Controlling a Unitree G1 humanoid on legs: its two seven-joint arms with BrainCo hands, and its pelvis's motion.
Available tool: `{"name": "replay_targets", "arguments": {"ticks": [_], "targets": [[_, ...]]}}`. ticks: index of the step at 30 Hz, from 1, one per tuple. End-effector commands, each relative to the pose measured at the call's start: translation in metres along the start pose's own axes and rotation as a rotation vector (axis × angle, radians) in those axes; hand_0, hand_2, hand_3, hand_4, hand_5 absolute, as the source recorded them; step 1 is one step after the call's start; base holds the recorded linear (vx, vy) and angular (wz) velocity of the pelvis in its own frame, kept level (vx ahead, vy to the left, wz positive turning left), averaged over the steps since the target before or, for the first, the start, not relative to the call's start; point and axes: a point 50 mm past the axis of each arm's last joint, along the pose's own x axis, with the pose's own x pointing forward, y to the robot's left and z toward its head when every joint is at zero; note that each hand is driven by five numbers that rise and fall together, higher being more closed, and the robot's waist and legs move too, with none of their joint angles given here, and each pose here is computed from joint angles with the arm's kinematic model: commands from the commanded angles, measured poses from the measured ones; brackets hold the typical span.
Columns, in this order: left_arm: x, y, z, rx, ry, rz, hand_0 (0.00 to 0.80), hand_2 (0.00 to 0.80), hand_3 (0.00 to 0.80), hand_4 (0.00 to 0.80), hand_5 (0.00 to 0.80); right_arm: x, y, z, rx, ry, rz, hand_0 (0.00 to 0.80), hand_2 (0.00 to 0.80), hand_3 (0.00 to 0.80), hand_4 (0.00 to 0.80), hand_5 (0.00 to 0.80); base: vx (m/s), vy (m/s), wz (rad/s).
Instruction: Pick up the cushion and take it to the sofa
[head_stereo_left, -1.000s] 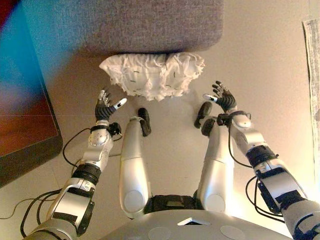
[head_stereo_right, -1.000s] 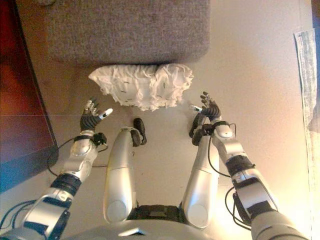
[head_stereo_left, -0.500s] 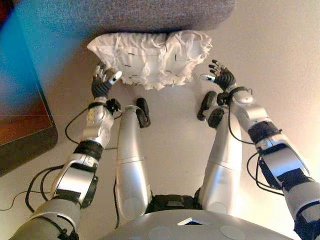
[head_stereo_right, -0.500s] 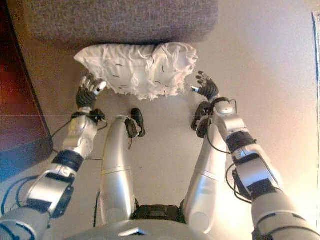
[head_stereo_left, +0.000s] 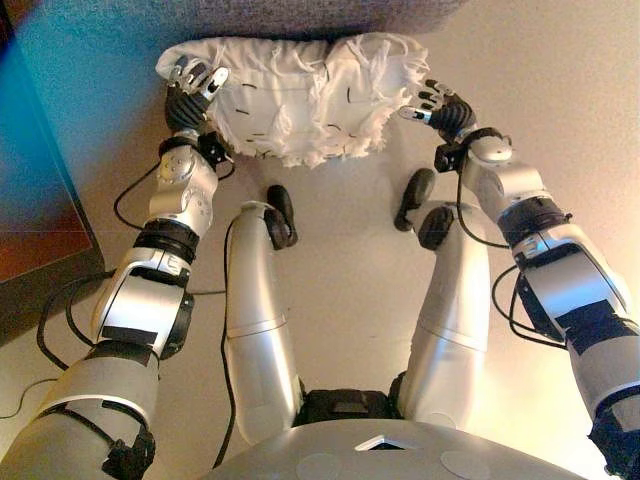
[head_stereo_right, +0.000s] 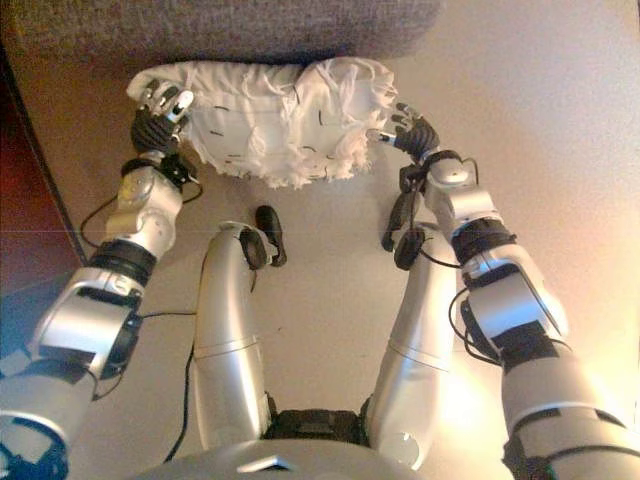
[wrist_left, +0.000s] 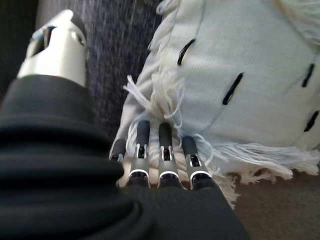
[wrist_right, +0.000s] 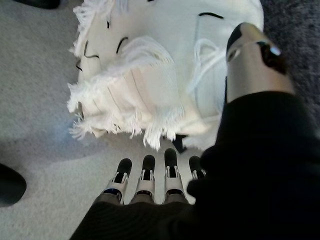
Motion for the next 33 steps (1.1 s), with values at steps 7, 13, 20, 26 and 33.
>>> {"name": "replay_targets", "arguments": {"ticks": [7,13,20,26,33], "targets": [[0.009,0.019,0.018,0.047,-0.037,0.087,0.000,0.000,0.000,0.000,0.000,0.008,0.036,0.039,-0.050,-0.095,0.137,0.000,0.000,0.000,0.000,0.000,-0.002,0.004,0.00],[0.000,0.026,0.014,0.086,-0.123,0.223,0.000,0.000,0.000,0.000,0.000,0.006,0.045,0.042,-0.080,-0.111,0.131,0.000,0.000,0.000,0.000,0.000,0.001,-0.002,0.01],[-0.020,0.006,-0.007,0.157,-0.209,0.202,0.000,0.000,0.000,0.000,0.000,0.005,0.058,0.042,-0.046,-0.127,0.100,0.000,0.000,0.000,0.000,0.000,-0.001,-0.059,0.06],[-0.043,0.001,-0.022,0.205,-0.284,0.204,0.000,0.000,0.000,0.000,0.000,0.003,0.054,0.037,-0.011,-0.128,0.070,0.000,0.000,0.000,0.000,0.000,0.014,-0.058,0.04],[-0.068,0.023,-0.048,0.244,-0.236,0.285,0.000,0.000,0.000,0.000,0.000,0.000,0.042,0.028,0.017,-0.126,0.028,0.000,0.000,0.000,0.000,0.000,0.014,-0.035,0.05]]}}
